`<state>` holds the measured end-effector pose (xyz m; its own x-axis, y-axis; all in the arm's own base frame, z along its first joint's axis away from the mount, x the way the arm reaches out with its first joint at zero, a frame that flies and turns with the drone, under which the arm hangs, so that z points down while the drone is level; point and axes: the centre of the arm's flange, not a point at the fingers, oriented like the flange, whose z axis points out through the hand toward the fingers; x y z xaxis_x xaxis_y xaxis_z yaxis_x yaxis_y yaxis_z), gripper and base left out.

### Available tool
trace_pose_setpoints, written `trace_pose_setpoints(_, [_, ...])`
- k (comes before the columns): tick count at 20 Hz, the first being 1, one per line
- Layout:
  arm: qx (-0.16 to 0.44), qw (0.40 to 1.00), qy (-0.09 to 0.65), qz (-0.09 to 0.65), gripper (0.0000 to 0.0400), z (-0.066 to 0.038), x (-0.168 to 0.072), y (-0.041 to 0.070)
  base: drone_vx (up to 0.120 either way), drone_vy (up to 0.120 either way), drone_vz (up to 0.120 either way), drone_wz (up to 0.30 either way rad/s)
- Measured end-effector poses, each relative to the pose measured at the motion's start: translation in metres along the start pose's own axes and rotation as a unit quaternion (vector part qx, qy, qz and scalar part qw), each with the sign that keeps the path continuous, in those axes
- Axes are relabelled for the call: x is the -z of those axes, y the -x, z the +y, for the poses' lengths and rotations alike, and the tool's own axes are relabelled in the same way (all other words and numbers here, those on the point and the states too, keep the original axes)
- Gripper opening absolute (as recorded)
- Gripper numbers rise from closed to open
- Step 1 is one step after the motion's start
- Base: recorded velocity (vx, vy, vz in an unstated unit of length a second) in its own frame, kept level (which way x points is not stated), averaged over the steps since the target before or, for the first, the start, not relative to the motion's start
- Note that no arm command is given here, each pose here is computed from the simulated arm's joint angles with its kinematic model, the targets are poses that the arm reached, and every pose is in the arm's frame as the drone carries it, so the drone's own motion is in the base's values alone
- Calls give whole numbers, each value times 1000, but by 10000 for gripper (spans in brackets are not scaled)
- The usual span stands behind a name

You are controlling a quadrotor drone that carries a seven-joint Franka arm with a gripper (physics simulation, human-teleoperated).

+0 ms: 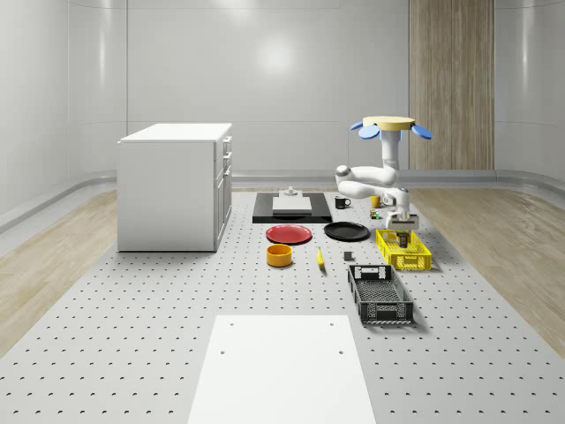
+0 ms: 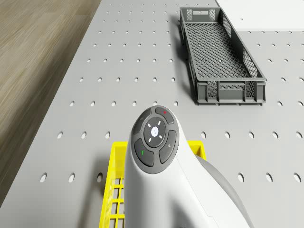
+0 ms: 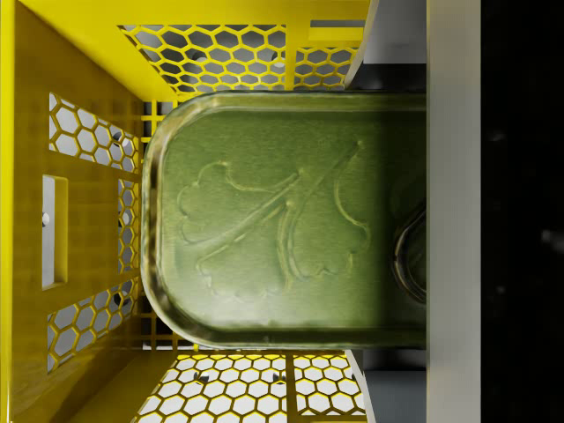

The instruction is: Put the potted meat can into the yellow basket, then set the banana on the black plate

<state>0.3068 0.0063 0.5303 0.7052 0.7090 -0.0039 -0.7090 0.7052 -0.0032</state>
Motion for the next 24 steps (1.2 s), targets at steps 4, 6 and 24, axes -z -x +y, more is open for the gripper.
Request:
trace_pose_setpoints(4, [0,1000,0,0,290,0,-15,0,0,0,0,0])
trace_pose_setpoints(6, [0,1000,0,0,290,0,-21,0,0,0,0,0])
trace_pose_setpoints(24, [1,1000,-2,-3,399,0,-7,0,58,-38,60,0])
